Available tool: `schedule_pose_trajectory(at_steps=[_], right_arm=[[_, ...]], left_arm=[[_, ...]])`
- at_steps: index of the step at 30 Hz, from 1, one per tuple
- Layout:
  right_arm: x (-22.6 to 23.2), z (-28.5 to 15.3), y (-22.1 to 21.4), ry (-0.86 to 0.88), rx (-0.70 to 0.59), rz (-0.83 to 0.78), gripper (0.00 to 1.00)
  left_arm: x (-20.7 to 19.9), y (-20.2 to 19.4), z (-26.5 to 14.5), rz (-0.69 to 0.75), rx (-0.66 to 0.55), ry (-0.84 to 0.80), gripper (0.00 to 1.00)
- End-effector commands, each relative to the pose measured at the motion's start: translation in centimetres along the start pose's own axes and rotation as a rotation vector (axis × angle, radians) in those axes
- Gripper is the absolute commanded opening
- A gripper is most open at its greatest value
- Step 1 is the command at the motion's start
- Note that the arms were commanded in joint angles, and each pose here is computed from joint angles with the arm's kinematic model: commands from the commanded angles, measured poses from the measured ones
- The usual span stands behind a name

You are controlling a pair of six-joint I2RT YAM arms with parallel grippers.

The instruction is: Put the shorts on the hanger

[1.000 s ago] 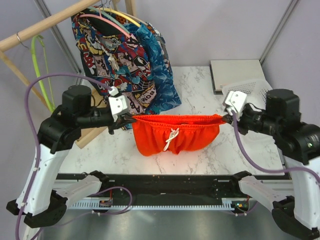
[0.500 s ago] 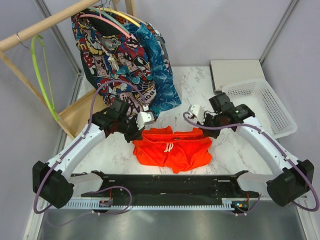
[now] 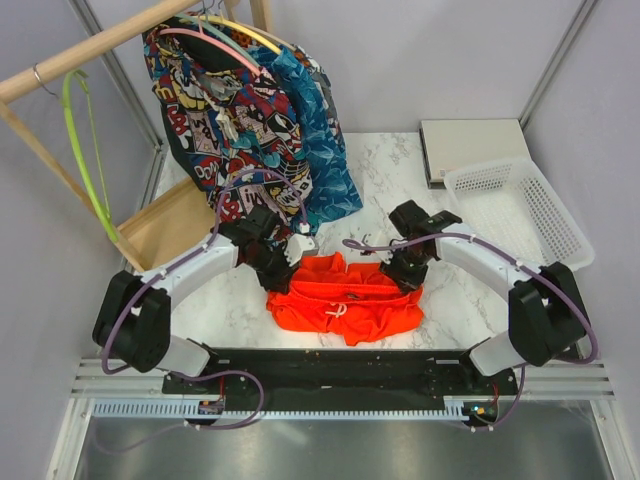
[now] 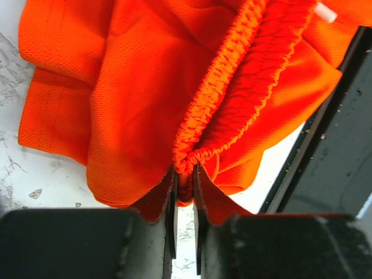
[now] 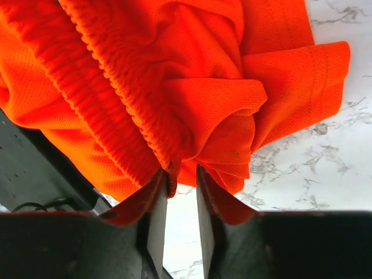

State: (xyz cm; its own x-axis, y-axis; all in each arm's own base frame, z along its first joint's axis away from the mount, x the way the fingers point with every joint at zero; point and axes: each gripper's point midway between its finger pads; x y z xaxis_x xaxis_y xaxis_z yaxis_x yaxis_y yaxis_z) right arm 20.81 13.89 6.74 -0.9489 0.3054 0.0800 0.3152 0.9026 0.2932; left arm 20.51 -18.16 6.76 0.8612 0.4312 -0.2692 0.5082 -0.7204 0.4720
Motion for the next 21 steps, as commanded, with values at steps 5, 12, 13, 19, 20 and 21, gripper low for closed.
schedule_pose_trajectory(at_steps=[5,12,13,19,20,21], right_arm=[[-0.8,-4.7,3.7,-0.117,-0.123,-0.024,0.86],[-1.4,-15.9,8.4,-0.306,-0.327,-0.013,0.98],[-1.7,-17.6,9.3,-0.336,-0.360,-0.015,0.98],[-2.1,-21.5,10.9,-0.405,-0.432,0.027,0.98],[-2.1,-21.6,10.9,-0.407,-0.431,0.026,0.98],[-2.1,-21.7,10.6,-0.416,-0.421,0.021,0.98]], left_arm=[[-1.2,2.7,-3.4,0.059,-0.115,0.034,0.60],[-5.9,10.2,-15.0,0.185,-0.424,0.122,0.98],[-6.4,10.9,-16.3,0.190,-0.449,0.128,0.99],[-10.7,17.5,-29.6,0.263,-0.838,0.277,0.99],[-11.5,17.5,-32.9,0.213,-0.942,0.343,1.00],[-11.9,17.4,-34.9,0.198,-1.016,0.387,1.00]])
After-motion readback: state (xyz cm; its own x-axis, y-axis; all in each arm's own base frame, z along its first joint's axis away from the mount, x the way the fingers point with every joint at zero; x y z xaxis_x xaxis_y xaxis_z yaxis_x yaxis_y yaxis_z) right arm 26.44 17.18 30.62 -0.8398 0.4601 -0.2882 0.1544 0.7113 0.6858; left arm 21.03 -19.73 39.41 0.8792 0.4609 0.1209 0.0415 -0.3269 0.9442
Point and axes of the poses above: each gripper's point midway between its finger pads, its own z axis out along the fingers, its own x axis along the line the jaws close on, y = z × x, and after that the axes turned 7 degrees about -z, right-handed
